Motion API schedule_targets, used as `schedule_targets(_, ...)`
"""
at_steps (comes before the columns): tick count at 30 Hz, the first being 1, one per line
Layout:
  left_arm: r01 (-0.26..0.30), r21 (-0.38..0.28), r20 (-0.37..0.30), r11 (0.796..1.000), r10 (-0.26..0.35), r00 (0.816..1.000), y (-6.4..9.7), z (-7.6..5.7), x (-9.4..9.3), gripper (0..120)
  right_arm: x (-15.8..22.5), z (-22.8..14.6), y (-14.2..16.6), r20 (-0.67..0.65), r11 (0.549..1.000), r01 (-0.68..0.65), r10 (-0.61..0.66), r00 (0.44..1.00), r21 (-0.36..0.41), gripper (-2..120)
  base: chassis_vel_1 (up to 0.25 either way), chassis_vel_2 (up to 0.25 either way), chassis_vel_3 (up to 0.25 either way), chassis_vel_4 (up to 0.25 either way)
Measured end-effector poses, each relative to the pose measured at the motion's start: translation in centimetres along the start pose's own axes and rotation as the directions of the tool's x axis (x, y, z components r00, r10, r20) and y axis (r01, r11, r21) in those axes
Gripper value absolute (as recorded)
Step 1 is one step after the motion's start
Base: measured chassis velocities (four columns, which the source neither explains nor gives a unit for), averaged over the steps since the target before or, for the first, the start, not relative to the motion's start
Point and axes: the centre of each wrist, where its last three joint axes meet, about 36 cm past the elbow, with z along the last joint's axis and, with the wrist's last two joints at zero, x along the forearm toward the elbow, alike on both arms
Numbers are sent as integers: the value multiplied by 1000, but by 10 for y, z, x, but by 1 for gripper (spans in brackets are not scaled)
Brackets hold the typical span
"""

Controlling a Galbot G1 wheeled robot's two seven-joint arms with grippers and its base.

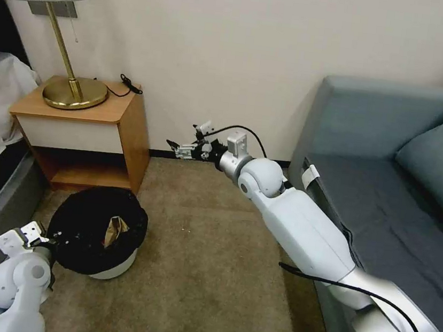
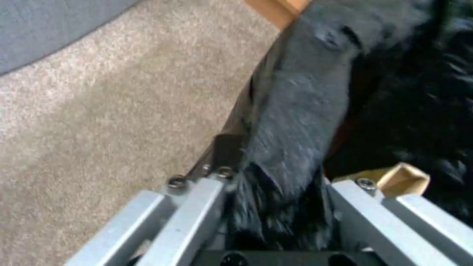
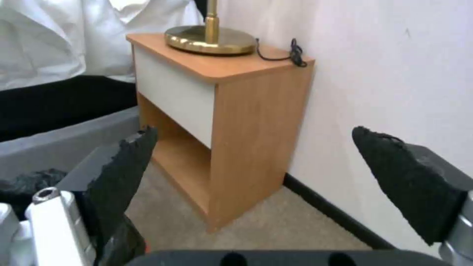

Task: Pick up the trash bin, then pick up the garbage on the floor and place it into the trash bin.

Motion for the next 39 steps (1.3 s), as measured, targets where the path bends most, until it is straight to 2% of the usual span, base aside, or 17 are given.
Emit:
schedule_targets(1,2,-1,-2,1000,-2,1000,0,1,0,22,0,4,2,-1,1000,3,-3,1000,-5,100,0,0,0,0)
schedule_targets(9,22,-60,49,998,-19,999,0,0,9,45,2,11,2,-2,1000,0,0,1000,-18,100,0,0,0,0)
schedule_targets(11,70,-155,143,985,-48,988,1,-3,19,57,2,14,0,0,999,-9,9,1000,-36,100,0,0,0,0)
schedule_targets(13,73,-162,150,984,-49,987,1,-3,20,57,2,14,0,0,999,-11,11,1000,-38,100,0,0,0,0)
schedule_targets(15,99,-238,235,966,-42,971,3,-9,35,71,2,20,-3,4,996,-36,37,999,-87,100,0,0,0,0)
schedule_targets(16,99,-238,235,966,-42,971,3,-9,35,71,2,20,-3,4,996,-36,37,999,-87,100,0,0,0,0)
schedule_targets(19,125,-328,319,936,-14,948,7,-11,50,85,7,29,-6,0,983,-76,77,997,-168,100,0,0,0,0)
schedule_targets(20,125,-328,319,936,-14,948,7,-11,50,85,7,29,-6,0,983,-76,77,997,-168,100,0,0,0,0)
schedule_targets(22,125,-401,385,907,43,922,8,-12,56,93,11,35,-8,-3,966,-102,104,995,-237,100,0,0,0,0)
schedule_targets(23,126,-472,433,873,104,896,5,-13,63,98,15,41,-10,-11,937,-130,134,991,-324,100,0,0,0,0)
schedule_targets(24,126,-472,433,873,104,896,5,-13,63,98,15,41,-10,-11,937,-130,134,991,-324,100,0,0,0,0)
schedule_targets(25,127,-497,445,859,126,886,3,-14,65,98,17,43,-11,-16,924,-141,145,989,-355,100,0,0,0,0)
schedule_targets(26,115,-578,471,808,215,856,-7,-19,74,100,28,52,-18,-39,870,-188,192,981,-456,100,0,0,0,0)
schedule_targets(28,93,-619,478,780,281,832,-18,-24,75,100,38,61,-25,-56,837,-226,228,972,-499,100,0,0,0,0)
schedule_targets(29,93,-619,478,780,281,832,-18,-24,75,100,38,61,-25,-56,837,-226,228,972,-499,100,0,0,0,0)
schedule_targets(32,23,-667,459,745,385,801,-35,-26,69,100,52,81,-31,-93,779,-290,288,953,-556,100,0,0,0,0)
schedule_targets(39,-63,-686,415,725,460,785,-65,-19,46,100,67,116,-32,-143,727,-377,365,920,-574,100,0,0,0,0)
